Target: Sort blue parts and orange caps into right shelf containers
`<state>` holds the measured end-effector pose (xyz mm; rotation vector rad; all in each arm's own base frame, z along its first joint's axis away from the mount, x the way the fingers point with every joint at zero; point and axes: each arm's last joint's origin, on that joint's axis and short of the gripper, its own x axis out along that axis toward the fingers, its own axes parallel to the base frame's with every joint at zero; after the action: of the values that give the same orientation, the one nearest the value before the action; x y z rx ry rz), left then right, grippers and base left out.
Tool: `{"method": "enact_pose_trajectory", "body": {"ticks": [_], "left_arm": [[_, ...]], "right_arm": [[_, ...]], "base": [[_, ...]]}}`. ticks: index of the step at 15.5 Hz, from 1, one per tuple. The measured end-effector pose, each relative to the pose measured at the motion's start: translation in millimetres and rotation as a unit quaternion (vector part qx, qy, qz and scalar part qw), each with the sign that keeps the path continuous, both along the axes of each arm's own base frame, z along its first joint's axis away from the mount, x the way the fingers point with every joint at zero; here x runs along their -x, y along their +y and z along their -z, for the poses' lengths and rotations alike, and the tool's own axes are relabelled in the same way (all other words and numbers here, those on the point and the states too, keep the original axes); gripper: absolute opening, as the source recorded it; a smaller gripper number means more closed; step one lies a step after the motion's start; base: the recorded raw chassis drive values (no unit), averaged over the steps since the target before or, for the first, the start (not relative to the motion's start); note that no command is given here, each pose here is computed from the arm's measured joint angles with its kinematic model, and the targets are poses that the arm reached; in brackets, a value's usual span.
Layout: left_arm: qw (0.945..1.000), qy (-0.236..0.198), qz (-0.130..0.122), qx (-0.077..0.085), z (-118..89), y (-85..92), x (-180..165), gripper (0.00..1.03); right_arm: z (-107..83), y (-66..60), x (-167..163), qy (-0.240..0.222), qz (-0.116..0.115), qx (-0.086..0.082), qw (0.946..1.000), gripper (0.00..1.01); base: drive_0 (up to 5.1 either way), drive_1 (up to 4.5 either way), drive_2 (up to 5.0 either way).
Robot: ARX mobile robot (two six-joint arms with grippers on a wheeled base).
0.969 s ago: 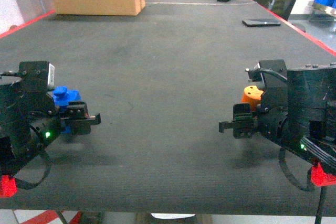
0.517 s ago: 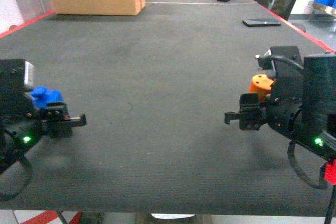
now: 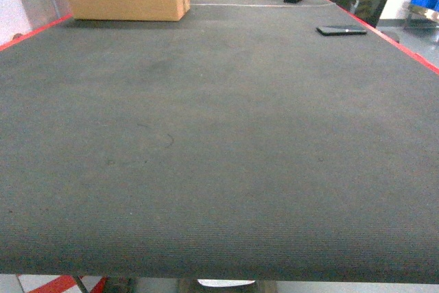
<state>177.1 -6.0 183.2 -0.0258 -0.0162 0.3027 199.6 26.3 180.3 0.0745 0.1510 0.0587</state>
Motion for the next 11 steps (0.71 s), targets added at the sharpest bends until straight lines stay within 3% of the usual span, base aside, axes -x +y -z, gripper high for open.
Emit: {"method": "enact_pose_trajectory", "body": {"ticks": [2, 5, 7, 8, 9, 10, 11], "left_arm": [[1.0000, -0.006, 0.008, -0.001, -6.3, -5.8, 36.9, 0.42], [0.9982, -0.059, -0.007, 0.010, -20.7, -3.4, 72.2, 0.42], [0.9993, -0.037, 0.003, 0.001, -18.0, -3.2, 71.3, 0.42], [0.9982, 0.003, 0.059, -0.012, -14.5, 6.9, 77.3, 0.42], [0.9965, 0.004, 0.083, -0.012, -12.7, 10.7, 80.7, 0.42], [0.9895, 0.002, 0.144, -0.014, -12.0, 6.6, 80.4, 0.42], [0.9876, 0.010, 0.156, -0.013, -5.1, 5.2, 79.5, 0.42]], "right_arm": [[-12.5, -12.0, 44.3, -0.022, 0.008, -0.008, 0.9997, 0.45], [-36.8, -16.9, 81.0, -0.103, 0.026, -0.017, 0.9942, 0.45], [-33.8, -16.8, 79.7, -0.082, 0.024, -0.010, 0.9963, 0.45], [-28.2, -24.9, 81.5, -0.068, 0.026, 0.012, 0.9972, 0.45], [-24.7, -27.9, 83.7, -0.073, 0.045, 0.022, 0.9961, 0.45], [-20.4, -26.3, 85.3, -0.075, 0.028, 0.026, 0.9964, 0.45], [-15.8, -26.4, 86.5, -0.074, 0.030, 0.028, 0.9964, 0.45]], "base": [[0.0, 0.00, 0.0], [0.0, 0.00, 0.0], [0.0, 0.00, 0.0], [0.0, 0.00, 0.0], [0.0, 0.00, 0.0], [0.0, 0.00, 0.0], [0.0, 0.00, 0.0]]}}
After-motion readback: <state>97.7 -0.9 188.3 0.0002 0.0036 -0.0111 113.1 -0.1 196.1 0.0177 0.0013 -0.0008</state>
